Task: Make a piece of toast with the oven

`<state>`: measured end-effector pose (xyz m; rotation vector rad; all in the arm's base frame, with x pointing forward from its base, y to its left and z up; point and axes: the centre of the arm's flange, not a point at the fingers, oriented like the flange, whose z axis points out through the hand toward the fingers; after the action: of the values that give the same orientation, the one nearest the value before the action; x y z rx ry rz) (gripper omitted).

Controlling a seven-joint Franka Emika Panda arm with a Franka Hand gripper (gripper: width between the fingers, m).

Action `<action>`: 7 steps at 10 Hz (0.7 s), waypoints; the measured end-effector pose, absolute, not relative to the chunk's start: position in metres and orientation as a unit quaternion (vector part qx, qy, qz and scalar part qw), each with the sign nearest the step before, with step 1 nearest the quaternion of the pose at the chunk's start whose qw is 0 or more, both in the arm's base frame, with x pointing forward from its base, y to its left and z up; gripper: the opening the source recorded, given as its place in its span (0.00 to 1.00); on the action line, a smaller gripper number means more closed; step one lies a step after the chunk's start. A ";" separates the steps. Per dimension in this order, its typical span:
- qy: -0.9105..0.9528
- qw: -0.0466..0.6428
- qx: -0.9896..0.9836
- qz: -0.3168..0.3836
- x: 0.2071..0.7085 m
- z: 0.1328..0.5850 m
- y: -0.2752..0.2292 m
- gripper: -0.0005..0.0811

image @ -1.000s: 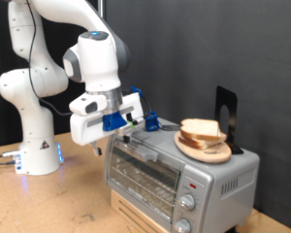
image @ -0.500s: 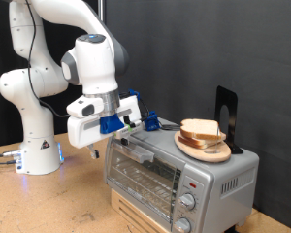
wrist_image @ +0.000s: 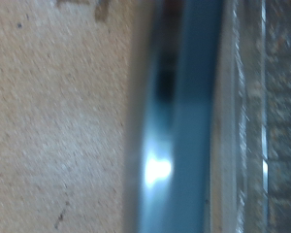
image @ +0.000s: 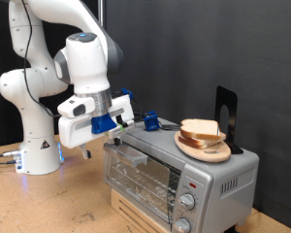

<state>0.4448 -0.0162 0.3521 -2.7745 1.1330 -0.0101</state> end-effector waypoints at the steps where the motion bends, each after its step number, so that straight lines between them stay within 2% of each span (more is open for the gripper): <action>1: 0.388 0.062 -0.920 -0.003 0.441 0.350 -0.023 1.00; 4: 0.460 0.015 -0.888 -0.008 0.443 0.339 -0.053 1.00; 7: 0.501 -0.001 -0.865 -0.016 0.462 0.309 -0.081 1.00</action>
<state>0.4618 -0.0811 0.3091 -2.7196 1.5746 -0.0493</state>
